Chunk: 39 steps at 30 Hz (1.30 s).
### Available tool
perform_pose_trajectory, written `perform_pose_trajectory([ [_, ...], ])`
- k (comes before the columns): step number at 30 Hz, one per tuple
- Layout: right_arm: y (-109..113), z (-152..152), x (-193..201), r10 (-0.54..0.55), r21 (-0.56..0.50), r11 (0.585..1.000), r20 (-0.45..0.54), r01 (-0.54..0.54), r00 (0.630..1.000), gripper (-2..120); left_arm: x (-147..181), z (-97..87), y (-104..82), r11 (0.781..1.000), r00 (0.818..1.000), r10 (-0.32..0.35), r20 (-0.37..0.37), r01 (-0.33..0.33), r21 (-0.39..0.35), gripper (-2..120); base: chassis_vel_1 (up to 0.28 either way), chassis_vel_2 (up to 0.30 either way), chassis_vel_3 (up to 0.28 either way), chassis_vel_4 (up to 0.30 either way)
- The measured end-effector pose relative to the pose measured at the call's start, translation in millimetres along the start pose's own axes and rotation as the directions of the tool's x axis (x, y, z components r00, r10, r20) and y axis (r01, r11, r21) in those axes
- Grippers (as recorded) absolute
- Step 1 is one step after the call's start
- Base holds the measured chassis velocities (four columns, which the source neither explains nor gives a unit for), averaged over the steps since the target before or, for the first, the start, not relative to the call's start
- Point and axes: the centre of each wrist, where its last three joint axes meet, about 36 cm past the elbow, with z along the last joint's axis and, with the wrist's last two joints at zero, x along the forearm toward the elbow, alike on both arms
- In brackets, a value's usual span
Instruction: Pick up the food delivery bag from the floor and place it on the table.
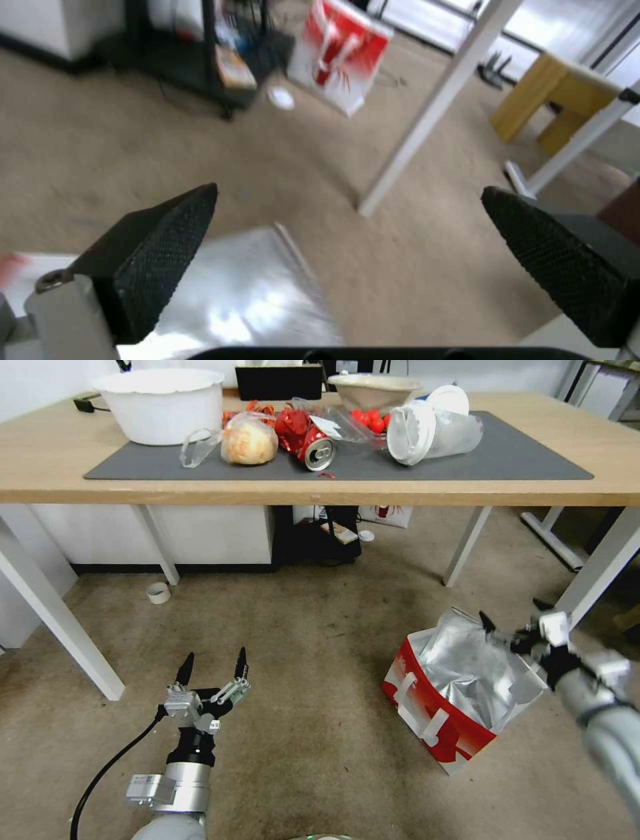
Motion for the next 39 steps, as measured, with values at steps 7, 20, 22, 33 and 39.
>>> perform_pose_trajectory([
  [7,-29.2,14.7,-36.0,0.025,0.087,0.996,-0.165,-0.010,0.986,100,-8.2,5.8,0.0,1.000,0.999,0.015,-0.029,-0.015,-0.003,100,0.000,0.000,0.000,0.000],
  [20,-6.6,29.6,-92.3,-0.024,0.155,0.984,-0.349,0.083,0.937,100,-11.0,9.0,0.4,1.000,0.999,-0.002,-0.045,0.002,-0.004,100,0.000,0.000,0.000,0.000],
  [22,-3.0,34.7,-96.5,-0.021,0.171,0.981,-0.376,0.092,0.926,100,-10.9,9.3,0.6,1.000,0.999,-0.003,-0.046,0.003,-0.004,100,0.000,0.000,0.000,0.000],
  [33,0.6,53.4,-107.5,-0.018,0.188,0.976,-0.438,0.111,0.899,100,-11.0,11.6,1.2,1.000,0.999,-0.007,-0.052,0.007,-0.005,100,0.000,0.000,0.000,0.000],
  [39,4.4,54.9,-113.1,-0.007,0.181,0.978,-0.479,0.106,0.878,100,-10.9,11.8,0.4,1.000,0.999,-0.011,-0.052,0.010,-0.001,100,0.000,0.000,0.000,0.000],
])
